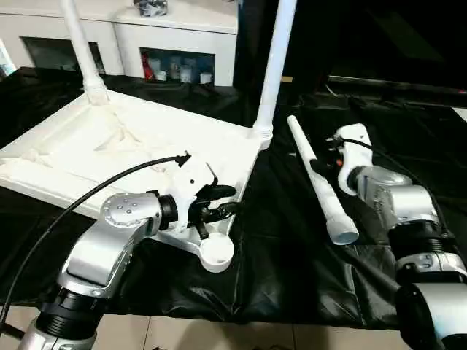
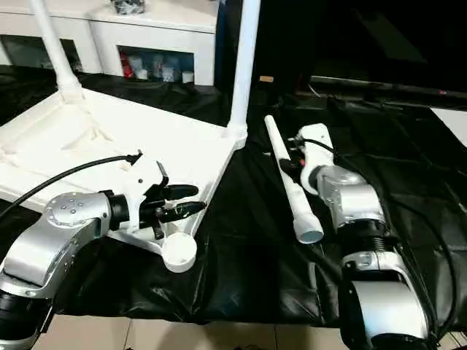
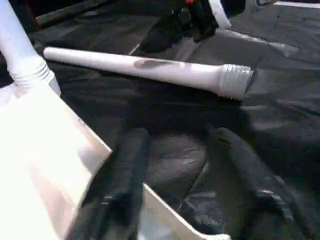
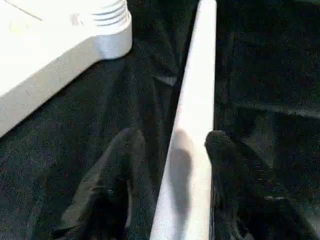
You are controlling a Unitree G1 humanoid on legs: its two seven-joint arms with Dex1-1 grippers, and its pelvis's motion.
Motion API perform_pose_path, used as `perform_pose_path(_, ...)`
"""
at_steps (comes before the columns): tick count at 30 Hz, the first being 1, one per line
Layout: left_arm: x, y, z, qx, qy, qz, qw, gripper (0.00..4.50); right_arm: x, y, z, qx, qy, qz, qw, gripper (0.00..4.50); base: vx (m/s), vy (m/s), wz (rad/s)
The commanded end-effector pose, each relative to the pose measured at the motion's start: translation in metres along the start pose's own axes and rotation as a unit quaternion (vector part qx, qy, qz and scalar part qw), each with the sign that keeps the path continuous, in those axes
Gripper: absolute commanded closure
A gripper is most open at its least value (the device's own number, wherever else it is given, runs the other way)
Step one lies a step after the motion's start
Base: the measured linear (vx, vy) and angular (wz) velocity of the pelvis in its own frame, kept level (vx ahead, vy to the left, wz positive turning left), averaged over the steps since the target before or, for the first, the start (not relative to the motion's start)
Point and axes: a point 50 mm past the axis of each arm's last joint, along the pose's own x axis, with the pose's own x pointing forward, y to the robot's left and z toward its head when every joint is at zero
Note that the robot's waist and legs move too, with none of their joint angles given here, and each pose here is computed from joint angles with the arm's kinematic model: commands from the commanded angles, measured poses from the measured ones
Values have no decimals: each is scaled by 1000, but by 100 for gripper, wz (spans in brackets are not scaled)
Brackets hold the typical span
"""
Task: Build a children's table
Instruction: Pick table leg
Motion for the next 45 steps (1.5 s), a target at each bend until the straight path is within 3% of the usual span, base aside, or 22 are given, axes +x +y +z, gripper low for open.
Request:
perform_pose_path(1,3,-6,1,-1,-2,-11,1000,212,-3,-8,-2,14,5,-13,1000,188,0,0,0)
perform_pose_path(6,3,-8,2,0,-2,-13,1000,185,-1,-7,-1,20,20,-17,999,158,0,0,0)
perform_pose_path(7,3,-7,1,8,4,-7,1000,158,0,-7,-2,21,33,-22,999,136,0,0,0)
perform_pose_path(9,3,-6,0,22,13,5,1000,153,2,-7,-8,24,68,-22,997,133,0,0,0)
perform_pose_path(11,4,-6,0,22,13,5,1000,136,2,-7,-9,22,75,-21,997,133,0,0,0)
perform_pose_path(13,5,-7,1,24,11,-2,1000,136,3,-7,-19,27,130,-24,991,133,0,0,0)
perform_pose_path(19,6,-8,3,31,13,-1,999,136,3,-9,-30,49,173,-27,983,133,0,0,0)
perform_pose_path(20,6,-8,3,32,13,-1,999,126,3,-10,-31,53,178,-26,982,160,0,0,0)
perform_pose_path(23,5,-8,3,33,12,-1,999,126,2,-11,-34,61,189,-26,980,167,0,0,0)
perform_pose_path(29,4,-8,4,34,10,-2,999,126,1,-13,-36,68,198,-28,977,230,0,0,0)
perform_pose_path(36,7,-6,8,36,0,2,999,126,0,-17,-35,76,192,-33,978,265,0,0,0)
perform_pose_path(39,9,-2,12,30,-16,19,999,126,-1,-22,-31,91,166,-38,981,266,0,0,0)
perform_pose_path(41,11,3,15,28,-27,40,998,126,-1,-25,-23,111,124,-36,985,266,0,0,0)
perform_pose_path(44,12,10,21,13,-52,69,996,126,-1,-27,-2,138,18,-19,990,266,0,0,0)
perform_pose_path(45,13,13,27,4,-71,82,994,126,-3,-27,13,154,-61,2,986,266,0,0,0)
